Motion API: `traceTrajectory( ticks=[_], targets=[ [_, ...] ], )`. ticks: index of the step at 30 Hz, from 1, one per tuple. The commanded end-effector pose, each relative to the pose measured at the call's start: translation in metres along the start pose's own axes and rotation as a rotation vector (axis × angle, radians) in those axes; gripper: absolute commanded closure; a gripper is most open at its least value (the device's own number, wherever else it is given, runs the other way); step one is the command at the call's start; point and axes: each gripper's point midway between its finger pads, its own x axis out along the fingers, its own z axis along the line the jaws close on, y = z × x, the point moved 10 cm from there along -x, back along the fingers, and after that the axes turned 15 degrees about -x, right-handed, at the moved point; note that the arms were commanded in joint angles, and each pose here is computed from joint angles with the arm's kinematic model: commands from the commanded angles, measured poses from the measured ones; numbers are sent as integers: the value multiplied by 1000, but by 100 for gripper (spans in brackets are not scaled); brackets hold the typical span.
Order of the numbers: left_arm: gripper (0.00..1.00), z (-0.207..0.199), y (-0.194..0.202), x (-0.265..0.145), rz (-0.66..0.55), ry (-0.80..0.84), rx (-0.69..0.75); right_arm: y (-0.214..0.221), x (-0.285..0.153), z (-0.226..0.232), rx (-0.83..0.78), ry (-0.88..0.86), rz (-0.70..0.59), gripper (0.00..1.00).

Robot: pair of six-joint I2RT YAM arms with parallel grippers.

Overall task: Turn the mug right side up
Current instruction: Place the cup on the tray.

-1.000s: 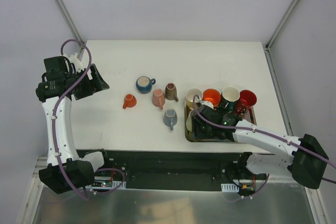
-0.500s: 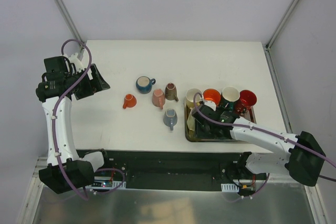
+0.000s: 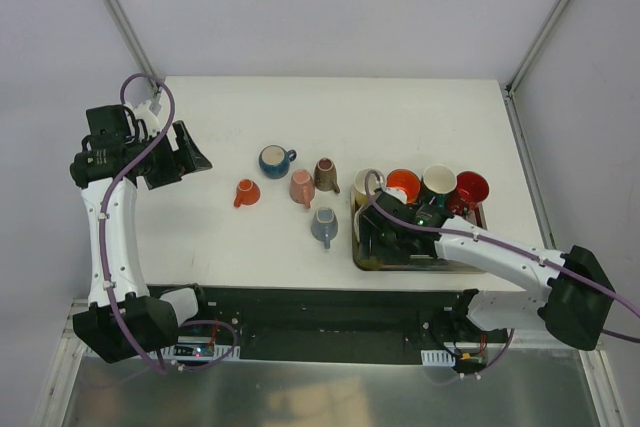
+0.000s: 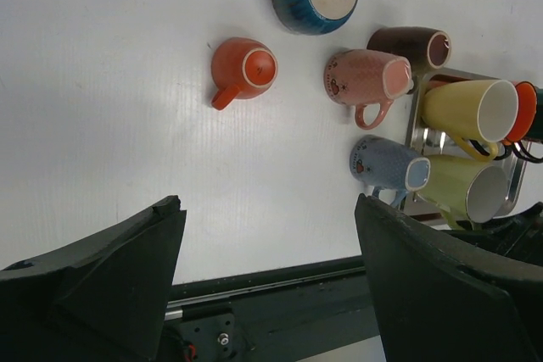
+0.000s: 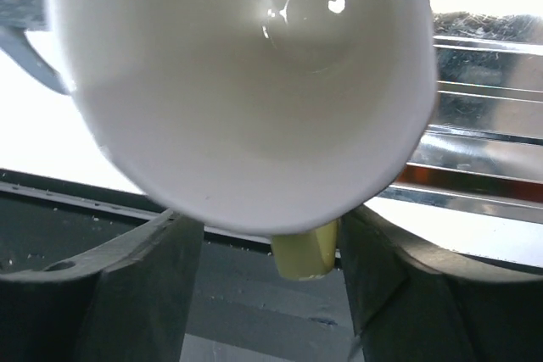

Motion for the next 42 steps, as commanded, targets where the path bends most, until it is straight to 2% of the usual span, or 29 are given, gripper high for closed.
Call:
traceTrajectory(
  ticks=[1, 2, 3, 4, 7, 11, 17, 25, 26, 28, 36, 40, 42],
  targets=[
    [16, -7, -3, -6, -10, 40, 21, -10, -23, 3, -91, -43, -8, 27],
    [16, -6, -3, -4, -8, 27, 21, -7, -28, 3, -134, -64, 11, 20],
    [16, -5, -4, -2, -10, 4, 24, -3, -32, 2, -171, -93, 38, 3],
    [16, -3, -5, 0, -17, -22, 27, 3, -34, 1, -205, -118, 80, 1],
    [16, -1, -9, 2, -26, -53, 35, 15, -38, -7, -243, -112, 175, 1],
    [16, -2, -9, 2, -24, -50, 35, 17, -48, -10, -310, -168, 167, 1],
    [16, -9, -3, 3, -16, -24, 126, 17, -75, -9, -342, -309, 201, 1],
    [16, -20, 1, 9, 17, 26, 216, -6, -84, -19, -357, -292, 227, 1],
    [15, -22, 3, 9, 24, 35, 245, -8, -87, -21, -345, -297, 220, 1],
    [15, -24, 8, 14, 50, 43, 310, -10, -94, -23, -421, -374, 185, 1],
    [13, -45, 19, 46, 201, 137, 508, -20, -101, -42, -574, -315, 20, 2],
    [13, -56, 22, 61, 245, 184, 526, -47, -108, -50, -615, -261, -89, 7],
    [13, -61, 21, 62, 242, 181, 515, -65, -112, -43, -608, -285, -146, 13]
  ],
)
